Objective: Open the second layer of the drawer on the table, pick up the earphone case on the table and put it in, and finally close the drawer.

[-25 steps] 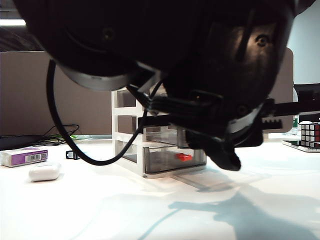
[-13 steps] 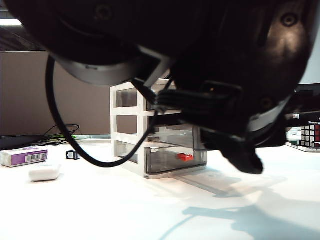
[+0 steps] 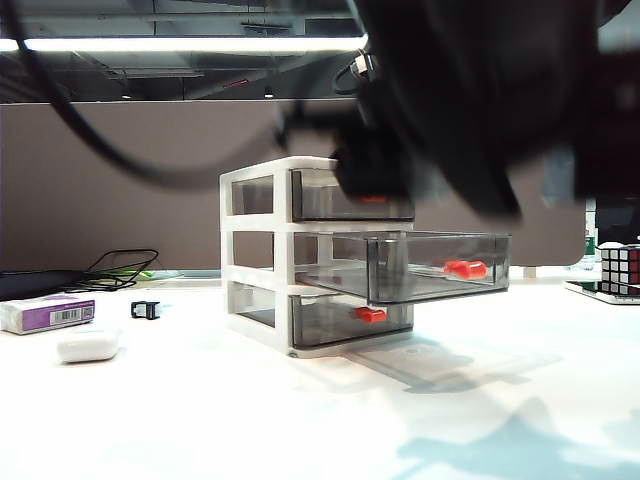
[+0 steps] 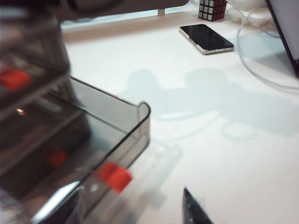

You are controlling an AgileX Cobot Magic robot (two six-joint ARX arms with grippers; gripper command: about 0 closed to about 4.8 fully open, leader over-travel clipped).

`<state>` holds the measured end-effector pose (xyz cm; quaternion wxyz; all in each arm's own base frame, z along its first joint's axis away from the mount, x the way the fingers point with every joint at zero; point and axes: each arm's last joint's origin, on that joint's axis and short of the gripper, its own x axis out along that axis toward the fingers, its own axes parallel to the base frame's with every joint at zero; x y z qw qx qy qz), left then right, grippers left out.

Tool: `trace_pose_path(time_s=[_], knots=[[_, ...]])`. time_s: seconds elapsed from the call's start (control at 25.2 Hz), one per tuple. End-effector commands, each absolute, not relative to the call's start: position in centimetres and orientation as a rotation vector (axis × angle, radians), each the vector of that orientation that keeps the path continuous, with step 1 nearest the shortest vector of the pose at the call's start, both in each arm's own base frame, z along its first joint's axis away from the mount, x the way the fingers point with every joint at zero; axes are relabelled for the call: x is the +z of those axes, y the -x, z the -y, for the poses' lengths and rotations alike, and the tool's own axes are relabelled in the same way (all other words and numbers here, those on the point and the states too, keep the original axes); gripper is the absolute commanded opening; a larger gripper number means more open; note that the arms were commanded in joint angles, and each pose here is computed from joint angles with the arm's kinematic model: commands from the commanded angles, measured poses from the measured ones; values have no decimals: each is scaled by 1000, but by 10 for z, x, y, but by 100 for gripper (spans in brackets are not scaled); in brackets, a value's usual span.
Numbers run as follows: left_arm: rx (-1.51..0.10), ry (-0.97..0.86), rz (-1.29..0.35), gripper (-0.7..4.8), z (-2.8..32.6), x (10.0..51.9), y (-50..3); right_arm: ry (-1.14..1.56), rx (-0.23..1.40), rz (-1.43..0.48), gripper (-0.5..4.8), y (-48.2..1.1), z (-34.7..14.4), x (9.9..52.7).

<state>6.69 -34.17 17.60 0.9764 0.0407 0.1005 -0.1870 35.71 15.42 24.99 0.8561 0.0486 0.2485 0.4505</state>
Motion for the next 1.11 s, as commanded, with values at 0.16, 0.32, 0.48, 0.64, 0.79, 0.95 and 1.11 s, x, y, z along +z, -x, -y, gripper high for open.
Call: trace_pose_path(time_s=[0.16,0.32,0.48,0.64,0.79,0.95,1.11], knots=[[-297,-196,-243,241,300,199,-57,-108,941,-604,-5,-354,-154,239],[-240,-336,-295,204,240,213,-60,-110,942,-615,-5,-354,-154,238],[-216,-382,-394,205,203,226,-74,-113,955,-615,-5,-354,-154,238],[-197,-370,-483,206,167,244,-97,-114,958,-615,-5,-354,-154,238],[-353,-358,-585,205,136,255,-126,-114,958,-615,-5,-354,-154,238],[-496,-337,-679,205,108,252,-154,-116,962,-615,-5,-354,-155,238],[-615,-344,-705,229,83,246,-175,-120,977,-615,-5,-353,-155,238]])
